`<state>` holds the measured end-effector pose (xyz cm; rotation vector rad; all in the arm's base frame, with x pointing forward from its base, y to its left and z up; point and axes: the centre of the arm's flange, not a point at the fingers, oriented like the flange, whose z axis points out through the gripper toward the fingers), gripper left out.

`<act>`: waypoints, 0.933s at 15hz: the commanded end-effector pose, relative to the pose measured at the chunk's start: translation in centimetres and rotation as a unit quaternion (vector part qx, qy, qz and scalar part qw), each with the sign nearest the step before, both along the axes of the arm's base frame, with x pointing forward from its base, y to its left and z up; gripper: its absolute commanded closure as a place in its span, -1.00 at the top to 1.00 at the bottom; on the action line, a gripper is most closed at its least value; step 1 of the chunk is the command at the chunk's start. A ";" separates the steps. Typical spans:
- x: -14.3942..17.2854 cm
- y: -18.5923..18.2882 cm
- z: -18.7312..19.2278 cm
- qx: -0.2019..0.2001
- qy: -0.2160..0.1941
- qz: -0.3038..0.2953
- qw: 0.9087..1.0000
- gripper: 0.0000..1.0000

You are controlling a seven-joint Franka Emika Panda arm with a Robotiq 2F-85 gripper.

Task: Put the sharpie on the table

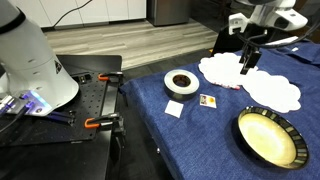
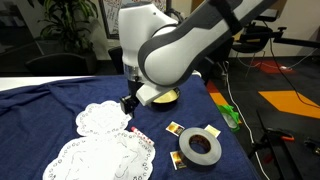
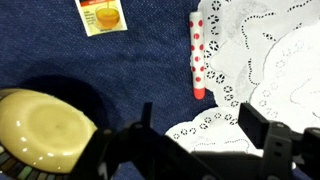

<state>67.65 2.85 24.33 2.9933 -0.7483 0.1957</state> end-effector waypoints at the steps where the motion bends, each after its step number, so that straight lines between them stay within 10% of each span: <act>1: -4.4 -1.1 6.8 -0.002 -0.021 0.001 1.000 1.00; 14: -9.0 -0.9 12.8 0.021 -0.046 0.013 0.999 1.00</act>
